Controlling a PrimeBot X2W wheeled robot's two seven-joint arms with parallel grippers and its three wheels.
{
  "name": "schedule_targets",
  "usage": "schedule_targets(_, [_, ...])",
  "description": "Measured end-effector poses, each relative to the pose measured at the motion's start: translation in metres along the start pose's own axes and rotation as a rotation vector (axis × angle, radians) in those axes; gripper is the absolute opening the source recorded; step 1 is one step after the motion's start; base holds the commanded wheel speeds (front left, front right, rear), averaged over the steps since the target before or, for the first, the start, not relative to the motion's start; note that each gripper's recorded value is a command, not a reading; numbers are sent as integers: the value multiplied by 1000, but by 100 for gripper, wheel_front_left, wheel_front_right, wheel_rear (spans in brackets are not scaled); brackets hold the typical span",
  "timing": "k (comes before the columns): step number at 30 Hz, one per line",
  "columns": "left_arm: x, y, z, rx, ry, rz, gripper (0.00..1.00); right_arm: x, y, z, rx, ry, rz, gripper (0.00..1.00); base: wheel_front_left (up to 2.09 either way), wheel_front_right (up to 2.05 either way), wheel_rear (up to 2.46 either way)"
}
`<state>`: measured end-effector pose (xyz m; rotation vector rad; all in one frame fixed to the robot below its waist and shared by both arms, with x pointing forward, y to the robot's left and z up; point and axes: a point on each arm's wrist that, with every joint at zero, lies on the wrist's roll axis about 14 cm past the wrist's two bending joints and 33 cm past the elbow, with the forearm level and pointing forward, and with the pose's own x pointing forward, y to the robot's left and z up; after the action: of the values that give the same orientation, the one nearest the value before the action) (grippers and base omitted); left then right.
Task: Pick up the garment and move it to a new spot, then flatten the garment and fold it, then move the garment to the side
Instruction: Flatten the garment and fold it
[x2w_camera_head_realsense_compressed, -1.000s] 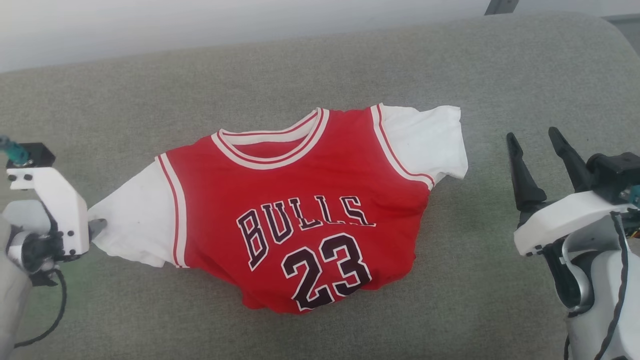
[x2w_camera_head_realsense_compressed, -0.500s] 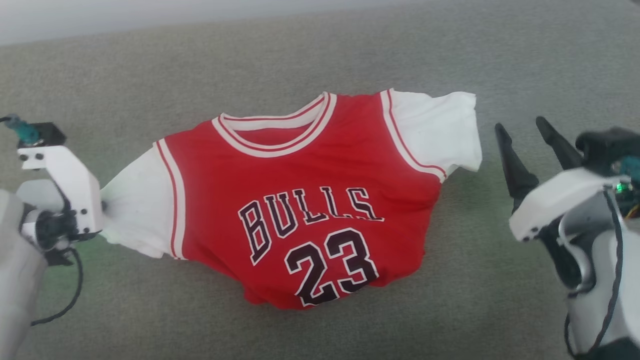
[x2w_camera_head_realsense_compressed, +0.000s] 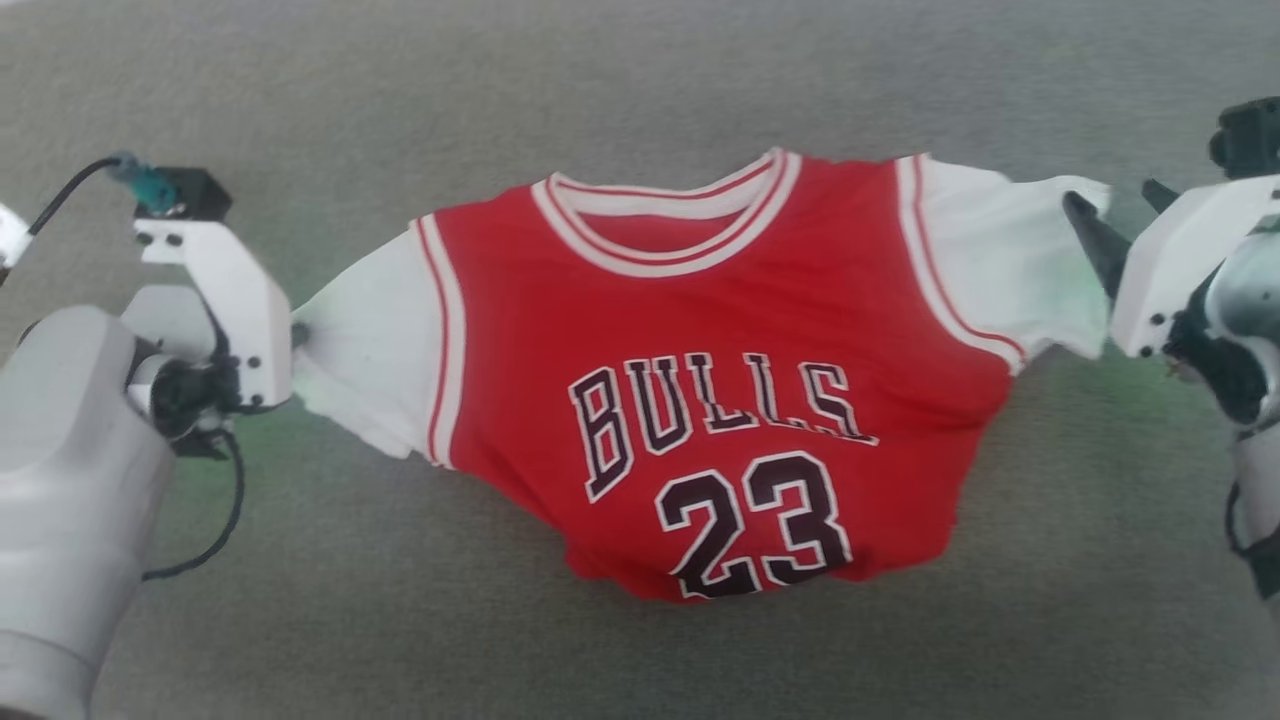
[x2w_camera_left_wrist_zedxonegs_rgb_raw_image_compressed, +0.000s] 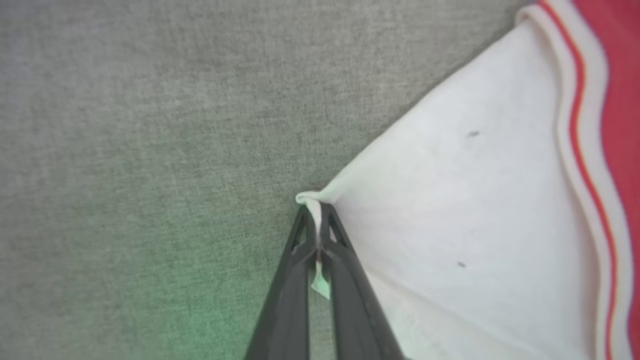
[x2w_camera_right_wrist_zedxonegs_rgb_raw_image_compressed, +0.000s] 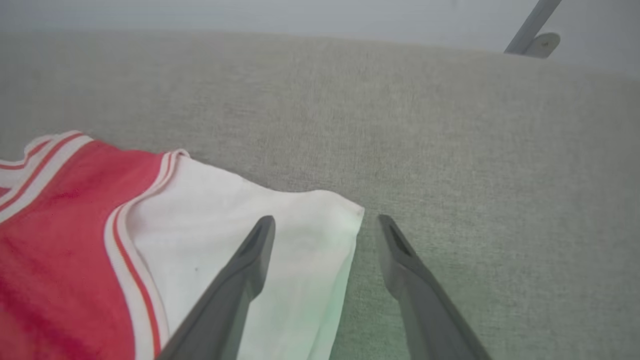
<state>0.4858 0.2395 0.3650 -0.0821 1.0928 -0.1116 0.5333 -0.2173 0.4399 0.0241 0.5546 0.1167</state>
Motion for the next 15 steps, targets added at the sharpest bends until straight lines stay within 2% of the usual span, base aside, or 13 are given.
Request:
schedule_targets(8, [8, 7, -1, -20, -15, -4, 0, 37, -7, -56, 57, 374, -11, 100, 0, 0, 0])
schedule_targets(9, [8, 8, -2, -28, -19, -4, 0, 40, -4, -57, 72, 402, -3, 68, 0, 0, 0])
schedule_targets(10, [9, 10, -2, -30, -22, -1, 0, 42, -2, -59, 73, 424, 2, 0, 0, 0, 0])
schedule_targets(15, [7, 11, 0, -52, -45, -2, 0, 45, 10, -58, 55, 457, 29, 0, 0, 0, 0])
